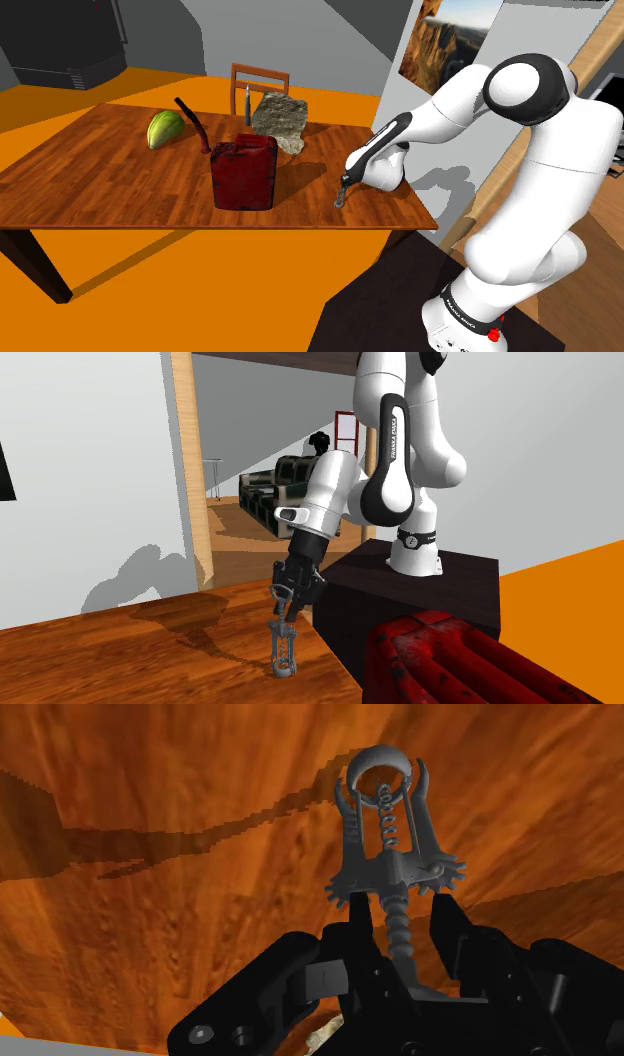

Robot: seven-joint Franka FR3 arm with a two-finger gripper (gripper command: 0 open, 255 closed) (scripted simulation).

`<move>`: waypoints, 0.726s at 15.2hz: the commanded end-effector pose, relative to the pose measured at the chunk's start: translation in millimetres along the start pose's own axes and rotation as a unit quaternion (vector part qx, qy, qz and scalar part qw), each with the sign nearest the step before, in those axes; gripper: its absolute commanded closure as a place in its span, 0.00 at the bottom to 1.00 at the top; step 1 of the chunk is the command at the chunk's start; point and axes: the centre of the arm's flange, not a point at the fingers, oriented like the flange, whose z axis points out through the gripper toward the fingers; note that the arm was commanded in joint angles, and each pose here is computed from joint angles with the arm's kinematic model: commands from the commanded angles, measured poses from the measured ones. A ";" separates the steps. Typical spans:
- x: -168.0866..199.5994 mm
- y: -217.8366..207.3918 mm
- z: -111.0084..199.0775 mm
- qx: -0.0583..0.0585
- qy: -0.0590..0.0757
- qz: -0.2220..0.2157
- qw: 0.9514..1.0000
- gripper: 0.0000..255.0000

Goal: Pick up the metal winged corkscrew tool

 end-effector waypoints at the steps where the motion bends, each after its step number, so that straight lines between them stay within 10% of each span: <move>1: -0.1 0.0 0.4 0.000 0.000 0.000 1.000 1.00; 11: 7.6 -0.1 -13.1 0.000 0.000 0.000 1.000 1.00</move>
